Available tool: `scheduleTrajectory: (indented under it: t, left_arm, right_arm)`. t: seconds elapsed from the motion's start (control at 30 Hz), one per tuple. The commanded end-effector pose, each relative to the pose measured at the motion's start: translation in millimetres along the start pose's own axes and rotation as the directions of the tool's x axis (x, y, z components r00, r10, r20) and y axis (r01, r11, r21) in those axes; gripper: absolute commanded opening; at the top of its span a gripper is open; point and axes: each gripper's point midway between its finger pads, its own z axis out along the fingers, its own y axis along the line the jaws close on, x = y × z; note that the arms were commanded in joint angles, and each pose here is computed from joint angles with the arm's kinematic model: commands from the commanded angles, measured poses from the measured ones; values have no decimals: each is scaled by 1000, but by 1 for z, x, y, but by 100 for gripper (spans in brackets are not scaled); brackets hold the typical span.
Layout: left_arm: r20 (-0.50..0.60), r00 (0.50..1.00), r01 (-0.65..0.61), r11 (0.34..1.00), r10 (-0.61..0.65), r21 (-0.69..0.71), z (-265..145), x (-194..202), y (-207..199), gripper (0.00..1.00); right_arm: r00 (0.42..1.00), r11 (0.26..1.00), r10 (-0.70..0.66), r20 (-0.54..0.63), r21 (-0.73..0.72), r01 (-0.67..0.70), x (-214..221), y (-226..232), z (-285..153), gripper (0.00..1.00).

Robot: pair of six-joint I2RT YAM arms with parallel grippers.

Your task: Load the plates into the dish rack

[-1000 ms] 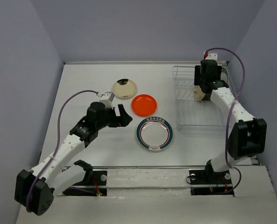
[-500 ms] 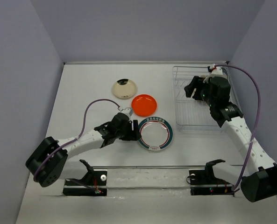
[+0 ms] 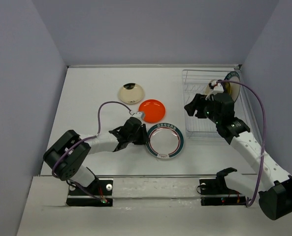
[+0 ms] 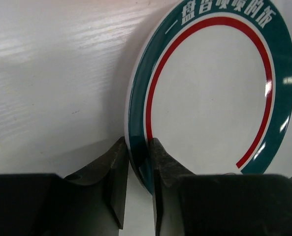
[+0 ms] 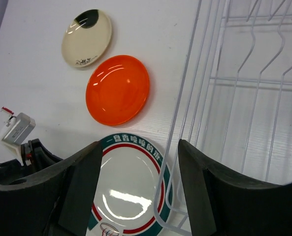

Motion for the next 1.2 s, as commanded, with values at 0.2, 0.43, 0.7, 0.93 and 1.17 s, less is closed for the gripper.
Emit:
scheduleTrajectory:
  t: [0.2,0.43,0.7,0.93,1.17]
  left_arm:
    - [91,996,-5,998,10,-55,-15,-15,10,6]
    - [176,984,-15,1000,13,8,-85,-37,-10,6]
    - [335,941,-57,998,48,18,-166,-90,-34,6]
    - [412,911,-117,975,28,191,-206,-121,-83,6]
    - [432,901,-198,925,42,323,-218,-128,-116,6]
  right_arm:
    - [1000,993,-17,0,-119,17,7,30,-4,68]
    - [990,956,-104,-96,-285,73,23,60,-10,81]
    - [971,897,-179,-160,-431,94,43,83,-9,86]
    - [955,840,-234,-184,-533,103,55,100,-13,86]
    - [948,749,-257,-186,-658,74,61,119,-24,71]
